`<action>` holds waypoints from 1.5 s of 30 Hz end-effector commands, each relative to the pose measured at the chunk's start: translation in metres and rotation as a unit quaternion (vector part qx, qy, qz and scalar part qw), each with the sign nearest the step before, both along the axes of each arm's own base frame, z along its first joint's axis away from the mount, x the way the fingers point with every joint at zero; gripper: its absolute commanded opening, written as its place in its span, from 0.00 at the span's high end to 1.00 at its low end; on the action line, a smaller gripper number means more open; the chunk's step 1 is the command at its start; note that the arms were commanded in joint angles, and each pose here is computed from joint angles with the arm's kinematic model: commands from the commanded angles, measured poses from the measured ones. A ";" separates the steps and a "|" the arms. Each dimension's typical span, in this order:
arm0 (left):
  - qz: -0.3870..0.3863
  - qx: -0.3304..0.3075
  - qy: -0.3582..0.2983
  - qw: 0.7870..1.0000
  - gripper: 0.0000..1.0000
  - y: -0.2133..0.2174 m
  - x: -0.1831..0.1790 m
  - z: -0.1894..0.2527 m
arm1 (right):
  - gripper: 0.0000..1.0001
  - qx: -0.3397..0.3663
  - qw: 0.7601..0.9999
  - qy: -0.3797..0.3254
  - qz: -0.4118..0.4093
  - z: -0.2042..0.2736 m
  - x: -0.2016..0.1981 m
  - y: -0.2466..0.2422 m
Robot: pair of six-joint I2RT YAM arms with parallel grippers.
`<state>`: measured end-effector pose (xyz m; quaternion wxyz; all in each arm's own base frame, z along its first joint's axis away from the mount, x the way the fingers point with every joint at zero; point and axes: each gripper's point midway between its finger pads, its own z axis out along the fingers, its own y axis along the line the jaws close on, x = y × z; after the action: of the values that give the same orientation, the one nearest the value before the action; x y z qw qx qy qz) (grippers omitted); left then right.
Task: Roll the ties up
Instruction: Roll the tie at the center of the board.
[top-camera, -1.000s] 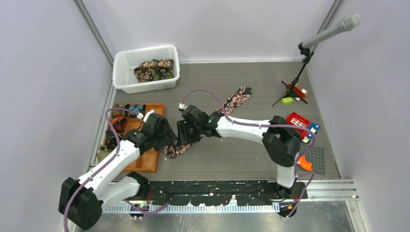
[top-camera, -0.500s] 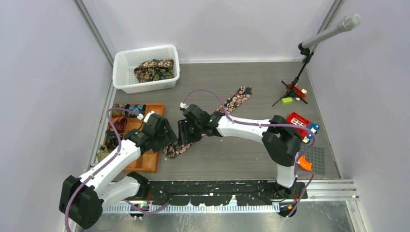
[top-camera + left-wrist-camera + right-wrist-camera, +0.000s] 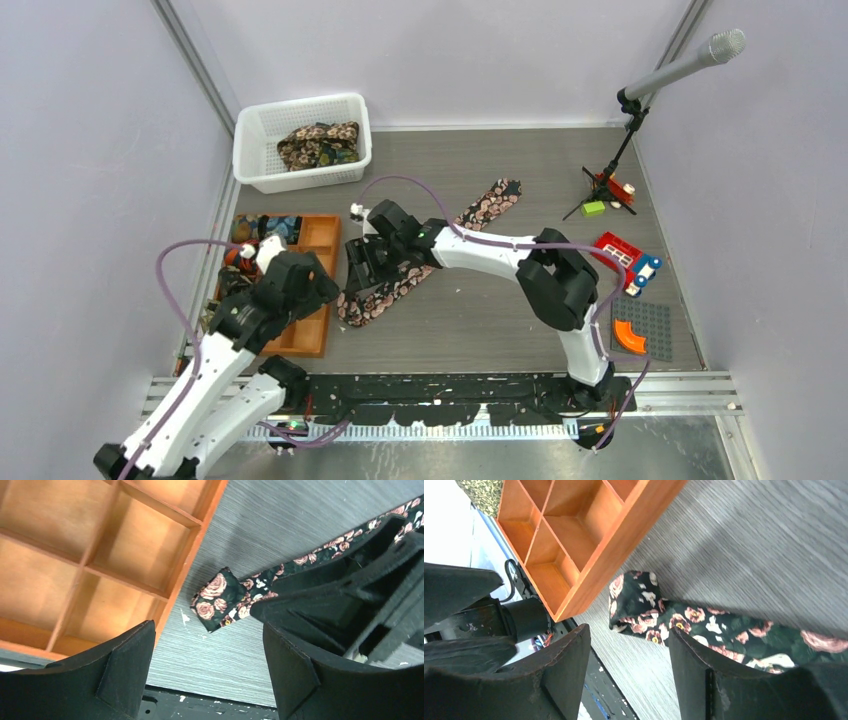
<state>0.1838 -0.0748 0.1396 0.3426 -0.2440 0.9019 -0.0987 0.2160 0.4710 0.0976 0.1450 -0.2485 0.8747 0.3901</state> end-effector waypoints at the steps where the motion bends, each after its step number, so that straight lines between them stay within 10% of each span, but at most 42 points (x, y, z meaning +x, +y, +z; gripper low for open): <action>1: 0.052 0.026 -0.022 0.998 0.19 0.032 -0.018 0.008 | 0.36 0.028 0.998 -0.023 0.047 0.018 0.007 0.019; 20: 0.056 0.002 -0.060 0.997 0.15 0.033 -0.019 0.016 | 0.47 -0.002 0.996 0.033 0.084 -0.015 -0.008 0.035; 30: 0.054 0.002 -0.059 0.997 0.16 0.033 -0.019 0.015 | 0.72 -0.002 0.996 0.039 0.083 -0.014 -0.012 0.036; 45: 0.043 -0.006 -0.049 0.998 0.18 0.025 -0.018 0.009 | 0.86 -0.041 0.996 0.057 -0.059 -0.013 -0.003 0.008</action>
<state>0.1619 -0.0460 0.1492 0.3863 -0.2807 0.8734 -0.0955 0.2059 0.4765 0.0462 0.0688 -0.2236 0.9102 0.3418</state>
